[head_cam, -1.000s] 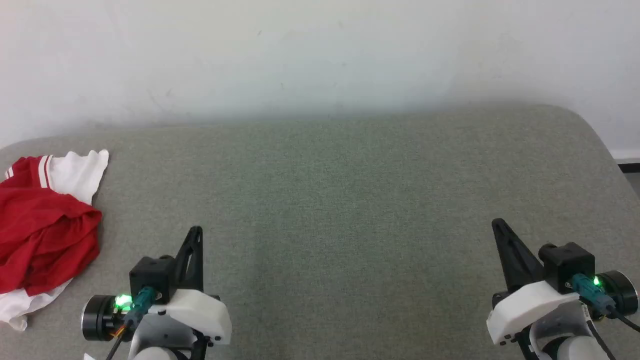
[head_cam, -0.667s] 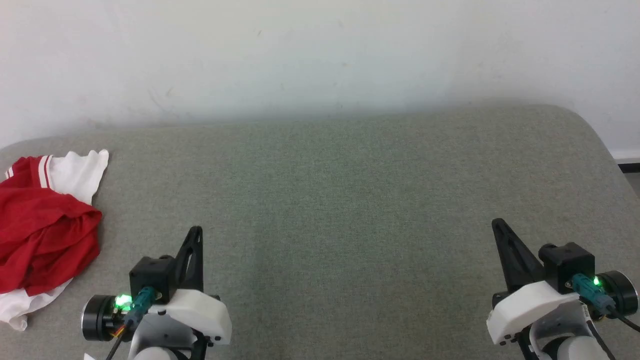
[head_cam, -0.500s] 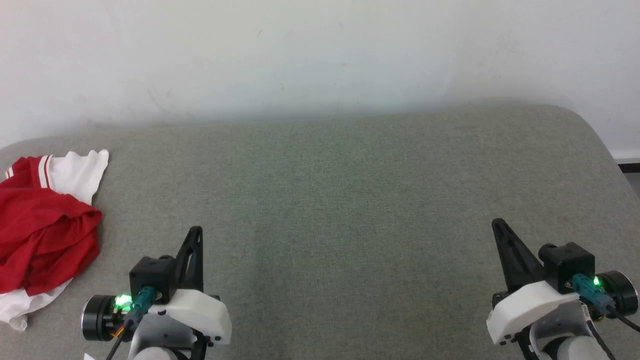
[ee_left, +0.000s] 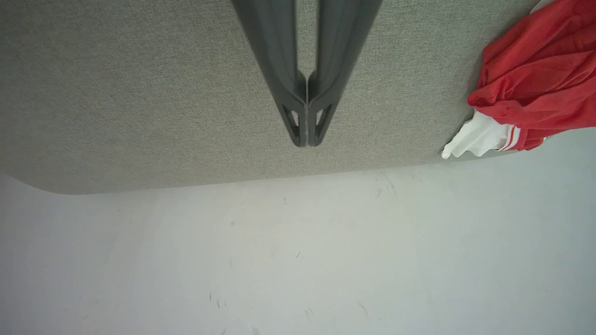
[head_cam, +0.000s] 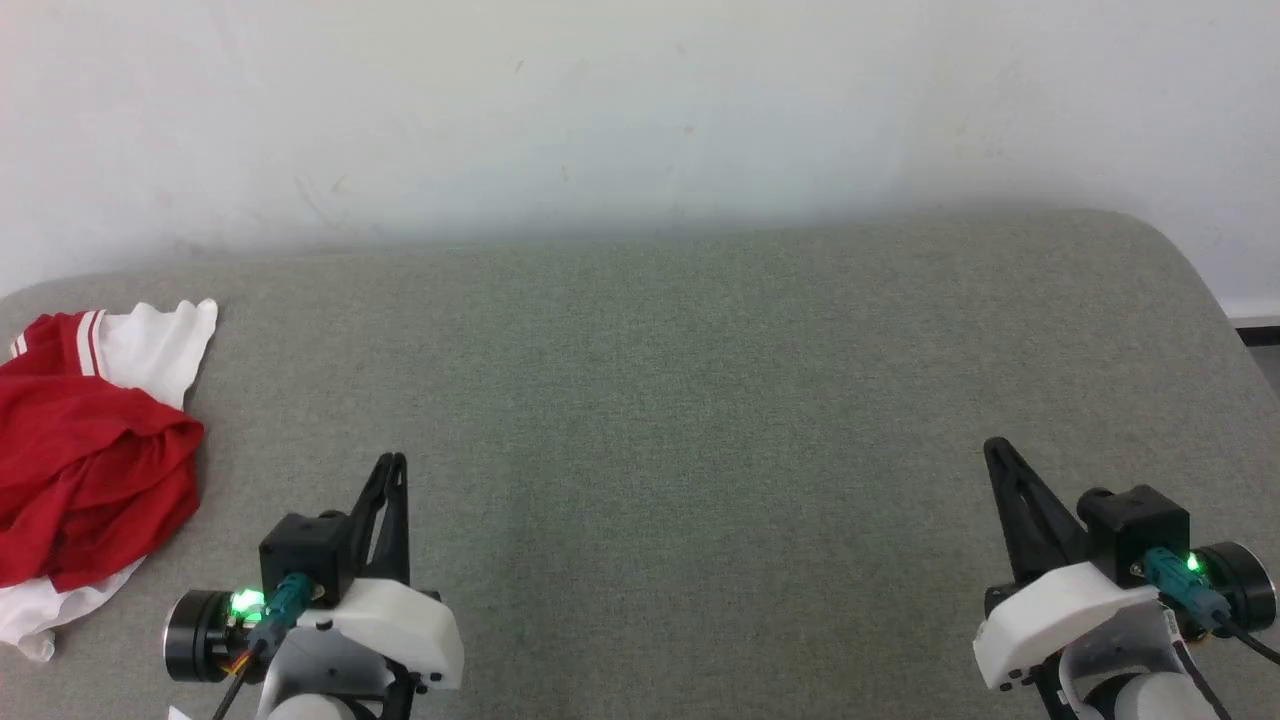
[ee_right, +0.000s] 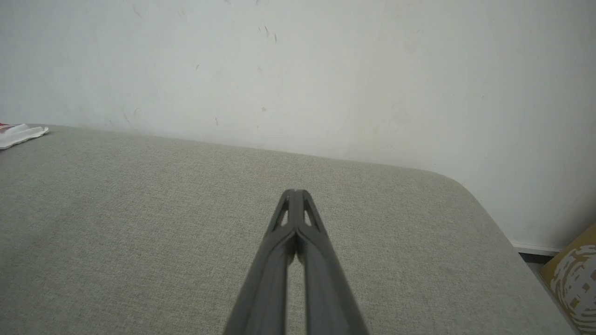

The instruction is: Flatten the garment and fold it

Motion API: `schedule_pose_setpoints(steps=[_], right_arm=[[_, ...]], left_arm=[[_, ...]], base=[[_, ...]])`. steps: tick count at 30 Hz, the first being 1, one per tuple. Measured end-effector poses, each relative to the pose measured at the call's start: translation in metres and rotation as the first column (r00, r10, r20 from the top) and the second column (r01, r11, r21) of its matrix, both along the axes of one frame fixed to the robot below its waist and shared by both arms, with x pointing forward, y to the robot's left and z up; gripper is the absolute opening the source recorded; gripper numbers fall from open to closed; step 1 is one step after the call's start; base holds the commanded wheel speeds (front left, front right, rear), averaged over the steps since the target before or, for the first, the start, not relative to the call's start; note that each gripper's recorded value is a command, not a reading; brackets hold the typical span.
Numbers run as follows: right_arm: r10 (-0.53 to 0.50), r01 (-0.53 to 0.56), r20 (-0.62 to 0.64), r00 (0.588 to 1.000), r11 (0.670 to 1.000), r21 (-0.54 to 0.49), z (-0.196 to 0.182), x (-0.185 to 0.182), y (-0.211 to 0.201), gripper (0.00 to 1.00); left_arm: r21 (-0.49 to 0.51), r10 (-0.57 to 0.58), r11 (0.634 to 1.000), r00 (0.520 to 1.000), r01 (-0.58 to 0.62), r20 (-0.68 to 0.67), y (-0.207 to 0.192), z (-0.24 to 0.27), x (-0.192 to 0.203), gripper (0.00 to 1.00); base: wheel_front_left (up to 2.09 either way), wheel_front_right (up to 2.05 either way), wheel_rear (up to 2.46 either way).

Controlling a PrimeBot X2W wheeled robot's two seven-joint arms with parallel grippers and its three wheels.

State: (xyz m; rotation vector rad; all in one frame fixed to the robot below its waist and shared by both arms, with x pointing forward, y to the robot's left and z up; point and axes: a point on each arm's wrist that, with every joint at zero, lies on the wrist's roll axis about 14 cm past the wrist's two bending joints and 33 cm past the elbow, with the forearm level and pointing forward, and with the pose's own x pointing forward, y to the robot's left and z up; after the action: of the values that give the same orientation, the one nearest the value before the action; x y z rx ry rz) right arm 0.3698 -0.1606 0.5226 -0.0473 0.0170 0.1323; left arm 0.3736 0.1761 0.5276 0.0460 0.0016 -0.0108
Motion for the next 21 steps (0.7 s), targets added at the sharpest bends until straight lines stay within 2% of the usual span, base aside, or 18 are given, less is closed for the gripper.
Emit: schedule_pose_setpoints(steps=[21], right_arm=[[0.026, -0.026, 0.004, 1.000, 1.000, 0.005, -0.0013, 0.0048, 0.0084, 1.00]], left_arm=[[-0.016, 0.028, 0.999, 1.000, -0.028, -0.008, 0.0041, -0.0079, -0.0048, 1.00]], base=[[0.00, 0.00, 0.00]])
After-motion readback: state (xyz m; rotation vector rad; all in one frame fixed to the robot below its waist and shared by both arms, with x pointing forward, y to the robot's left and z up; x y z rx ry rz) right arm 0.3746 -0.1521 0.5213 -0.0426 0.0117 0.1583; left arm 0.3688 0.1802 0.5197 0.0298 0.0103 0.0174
